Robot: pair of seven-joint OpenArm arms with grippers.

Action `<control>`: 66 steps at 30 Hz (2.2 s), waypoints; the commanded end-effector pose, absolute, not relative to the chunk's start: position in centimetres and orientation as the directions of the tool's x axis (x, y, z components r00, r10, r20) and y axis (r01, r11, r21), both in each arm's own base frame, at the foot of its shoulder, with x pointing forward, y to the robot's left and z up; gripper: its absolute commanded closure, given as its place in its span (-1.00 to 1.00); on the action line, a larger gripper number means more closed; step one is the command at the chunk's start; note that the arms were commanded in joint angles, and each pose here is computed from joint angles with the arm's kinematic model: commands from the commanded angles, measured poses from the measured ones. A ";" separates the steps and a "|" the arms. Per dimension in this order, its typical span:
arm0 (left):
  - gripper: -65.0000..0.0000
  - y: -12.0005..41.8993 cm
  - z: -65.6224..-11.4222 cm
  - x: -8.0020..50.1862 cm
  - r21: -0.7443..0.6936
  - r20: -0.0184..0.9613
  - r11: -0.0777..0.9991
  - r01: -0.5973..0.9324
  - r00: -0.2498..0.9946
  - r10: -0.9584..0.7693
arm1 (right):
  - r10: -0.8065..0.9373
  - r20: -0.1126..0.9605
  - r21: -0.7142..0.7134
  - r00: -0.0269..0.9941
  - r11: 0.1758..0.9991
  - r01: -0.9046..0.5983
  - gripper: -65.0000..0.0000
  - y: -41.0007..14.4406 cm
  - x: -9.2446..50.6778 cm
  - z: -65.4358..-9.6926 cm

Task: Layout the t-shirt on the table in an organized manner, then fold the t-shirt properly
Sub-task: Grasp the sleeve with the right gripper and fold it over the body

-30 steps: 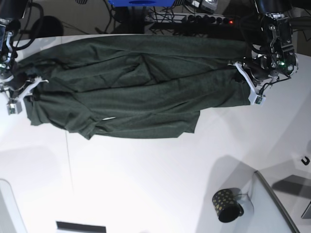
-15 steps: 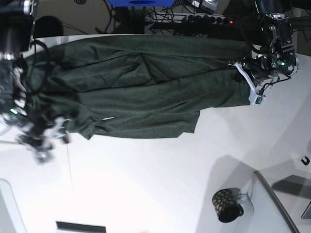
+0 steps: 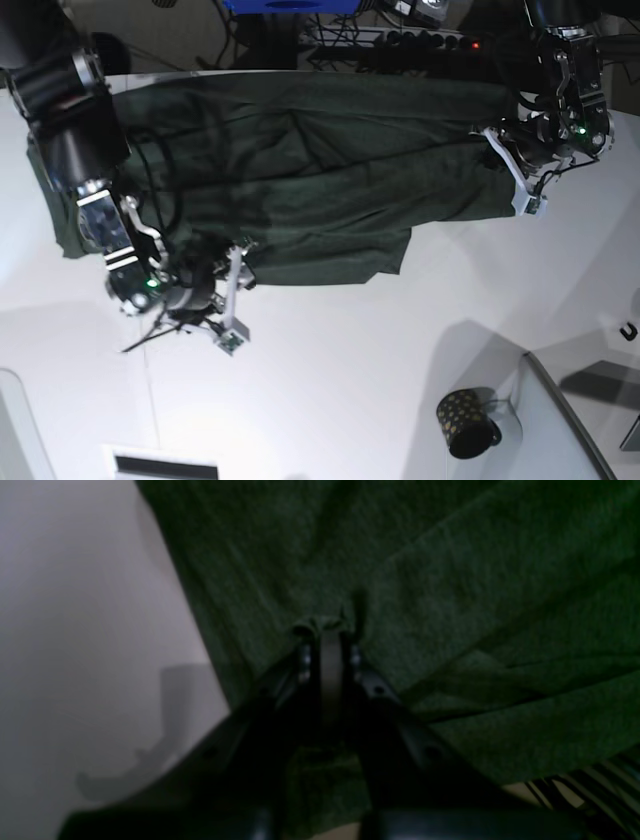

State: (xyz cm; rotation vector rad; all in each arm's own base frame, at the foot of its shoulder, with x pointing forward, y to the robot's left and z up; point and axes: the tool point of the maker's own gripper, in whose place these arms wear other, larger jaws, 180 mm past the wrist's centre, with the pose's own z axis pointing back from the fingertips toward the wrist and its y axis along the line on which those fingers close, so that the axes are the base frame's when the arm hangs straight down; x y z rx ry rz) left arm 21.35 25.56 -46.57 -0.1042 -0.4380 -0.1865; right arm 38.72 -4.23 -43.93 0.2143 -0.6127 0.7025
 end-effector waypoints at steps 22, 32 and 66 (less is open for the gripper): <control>1.00 26.2 -45.8 21.9 -0.042 0.454 0.978 0.203 0.876 -0.162 | 0.453 0.598 0.092 0.661 0.781 -0.618 -0.02 -1.9 39.6 -46.8; 1.00 26.4 -45.8 21.8 -0.041 0.453 0.980 0.195 0.878 -0.155 | 0.449 0.602 0.091 0.660 0.783 -0.615 0.97 -1.9 39.7 -46.7; 1.00 26.4 -45.7 21.9 -0.037 0.453 0.979 0.203 0.876 -0.164 | 0.460 0.799 -0.234 0.388 0.831 -0.505 1.00 -9.8 38.3 -28.4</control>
